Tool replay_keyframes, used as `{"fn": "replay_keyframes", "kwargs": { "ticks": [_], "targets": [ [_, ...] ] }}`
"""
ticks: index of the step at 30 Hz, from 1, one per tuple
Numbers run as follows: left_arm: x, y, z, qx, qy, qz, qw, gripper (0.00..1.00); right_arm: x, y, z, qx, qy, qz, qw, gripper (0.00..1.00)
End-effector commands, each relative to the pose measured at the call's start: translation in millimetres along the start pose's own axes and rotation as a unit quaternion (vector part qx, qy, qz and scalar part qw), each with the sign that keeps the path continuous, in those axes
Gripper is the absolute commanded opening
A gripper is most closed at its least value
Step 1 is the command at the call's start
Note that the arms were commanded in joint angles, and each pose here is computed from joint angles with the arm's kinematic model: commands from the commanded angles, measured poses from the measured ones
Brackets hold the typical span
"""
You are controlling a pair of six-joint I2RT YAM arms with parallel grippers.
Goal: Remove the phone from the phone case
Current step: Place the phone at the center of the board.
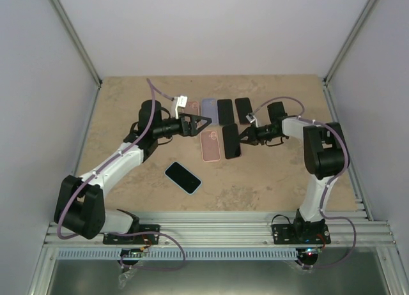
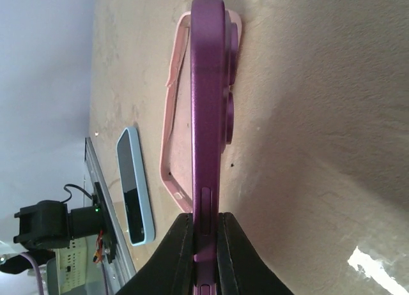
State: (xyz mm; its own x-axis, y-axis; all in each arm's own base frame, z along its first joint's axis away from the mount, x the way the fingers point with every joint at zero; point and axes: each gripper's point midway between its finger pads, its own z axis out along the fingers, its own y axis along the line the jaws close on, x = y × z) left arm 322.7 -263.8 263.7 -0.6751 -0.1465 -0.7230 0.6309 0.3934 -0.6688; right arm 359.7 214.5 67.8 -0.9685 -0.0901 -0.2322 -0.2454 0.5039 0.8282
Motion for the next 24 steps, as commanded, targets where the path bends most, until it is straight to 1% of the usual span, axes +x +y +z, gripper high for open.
{"fn": "replay_keyframes", "kwargs": {
  "ticks": [1,6,9,13,17,20,21,23,24],
  "targets": [
    [-16,-8,-5,0.003,-0.020,0.013,1.000,0.99,-10,3,1,-0.022,-0.001,-0.010,1.000,0.01],
    [-17,-5,-5,0.000,-0.022,0.010,1.000,0.99,-12,-1,6,-0.028,0.004,-0.002,1.000,0.04],
    [-17,-4,-6,0.001,-0.023,0.007,1.000,0.99,-14,-4,9,-0.032,0.005,0.003,0.999,0.07],
    [-17,-3,-7,-0.001,-0.025,0.007,1.000,0.99,-15,-8,11,-0.030,0.006,0.008,0.999,0.15],
    [-17,0,-7,-0.002,-0.026,0.002,1.000,0.99,-15,-11,12,-0.022,0.005,0.010,1.000,0.25],
    [-18,0,-6,-0.002,-0.026,0.001,1.000,0.99,-16,-12,11,-0.017,0.005,0.008,1.000,0.27],
    [-18,1,-6,-0.003,-0.027,0.001,1.000,0.99,-16,-12,11,-0.015,0.004,0.009,1.000,0.29],
    [-17,2,-6,-0.005,-0.025,0.001,1.000,0.99,-15,-11,9,-0.013,0.003,0.007,1.000,0.36],
    [-17,2,-6,-0.007,-0.025,0.002,1.000,0.99,-15,-10,9,-0.011,0.002,0.006,1.000,0.37]
  ]
}}
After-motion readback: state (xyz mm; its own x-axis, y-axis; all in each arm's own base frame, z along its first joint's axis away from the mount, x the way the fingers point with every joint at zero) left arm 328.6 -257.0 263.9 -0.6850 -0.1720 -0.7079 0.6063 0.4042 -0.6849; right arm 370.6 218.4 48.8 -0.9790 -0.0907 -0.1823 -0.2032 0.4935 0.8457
